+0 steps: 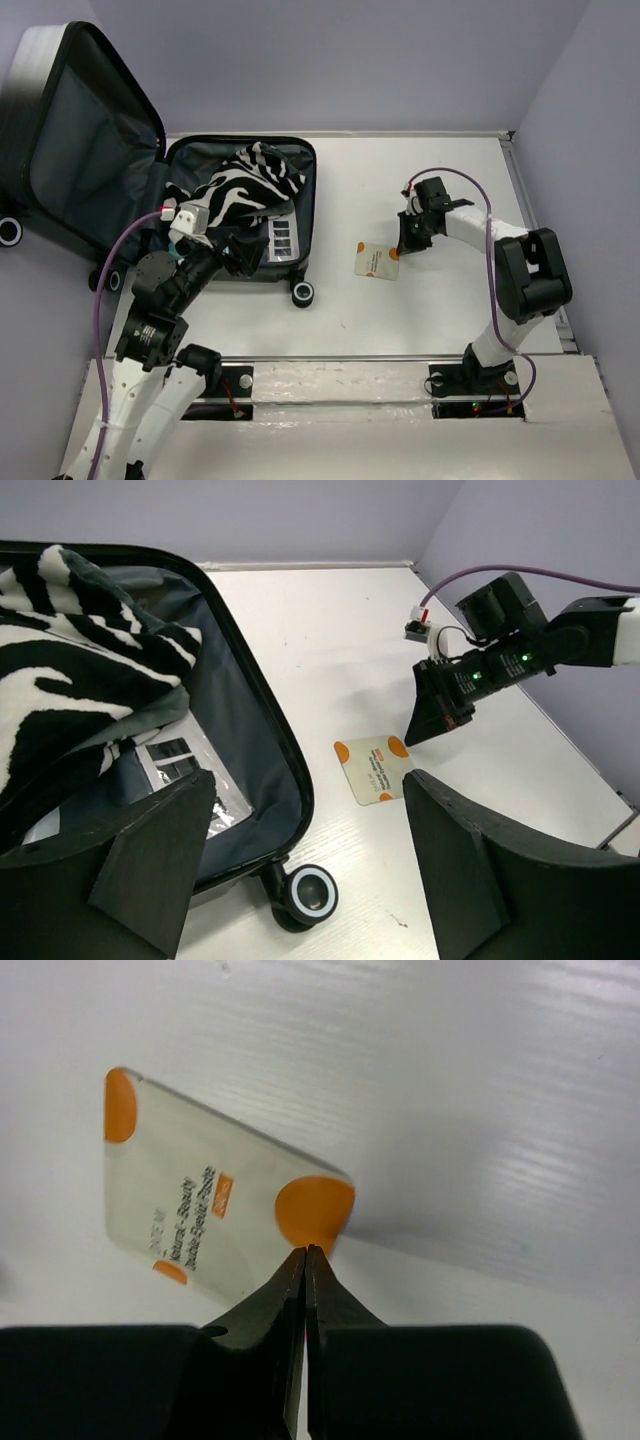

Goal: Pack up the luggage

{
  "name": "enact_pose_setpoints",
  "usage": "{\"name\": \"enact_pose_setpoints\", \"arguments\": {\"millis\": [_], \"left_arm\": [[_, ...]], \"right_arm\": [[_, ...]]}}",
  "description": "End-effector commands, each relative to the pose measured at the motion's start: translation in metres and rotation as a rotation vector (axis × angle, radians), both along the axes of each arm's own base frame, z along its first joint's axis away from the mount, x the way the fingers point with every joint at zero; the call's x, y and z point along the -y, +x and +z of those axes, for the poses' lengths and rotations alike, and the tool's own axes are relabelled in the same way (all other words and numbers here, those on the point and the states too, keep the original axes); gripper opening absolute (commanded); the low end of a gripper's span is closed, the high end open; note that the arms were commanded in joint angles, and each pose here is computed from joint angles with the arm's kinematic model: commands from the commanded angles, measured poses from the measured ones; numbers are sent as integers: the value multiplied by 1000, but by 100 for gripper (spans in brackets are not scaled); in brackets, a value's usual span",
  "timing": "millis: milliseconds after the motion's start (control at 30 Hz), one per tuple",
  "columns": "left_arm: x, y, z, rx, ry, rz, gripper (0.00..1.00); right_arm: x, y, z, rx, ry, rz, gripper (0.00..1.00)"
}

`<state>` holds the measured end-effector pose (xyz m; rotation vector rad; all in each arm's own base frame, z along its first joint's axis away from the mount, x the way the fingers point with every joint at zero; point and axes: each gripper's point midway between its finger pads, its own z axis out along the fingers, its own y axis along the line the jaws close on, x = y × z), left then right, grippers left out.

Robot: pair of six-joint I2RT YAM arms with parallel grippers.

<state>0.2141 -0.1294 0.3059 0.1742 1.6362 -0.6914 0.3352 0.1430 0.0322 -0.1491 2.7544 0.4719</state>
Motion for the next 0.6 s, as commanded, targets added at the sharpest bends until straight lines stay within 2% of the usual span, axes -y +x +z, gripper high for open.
{"name": "enact_pose_setpoints", "arguments": {"millis": [0,67,133,167,200,267,300,333,367,433,567], "left_arm": [[27,-2,-8,-39,-34,-145,85],[41,-4,-11,-80,-58,-220,75],[63,-8,-22,-164,-84,-310,71],[67,-4,-27,-186,-84,-290,69],[88,-13,-37,-239,-77,-337,68],[105,-7,-53,-299,-51,-287,67],[125,-22,-59,-335,-47,-329,66],[134,-22,-65,-354,-40,-322,65],[139,-13,-81,-388,-10,-262,64],[157,-15,-88,-419,-25,-261,63],[180,8,-120,-465,22,-163,60]], "right_arm": [[-23,-3,35,124,124,36,7],[-22,-6,36,142,134,28,7],[-19,-10,36,154,131,18,7],[-19,-10,36,162,129,18,7],[-18,-10,35,162,124,17,7],[-14,-5,28,154,94,1,24],[-13,-2,27,153,87,-6,36],[-14,1,28,158,86,-16,56],[-12,4,26,156,74,-26,65],[-12,8,23,152,66,-24,73],[-9,18,20,158,39,-41,73]]}}
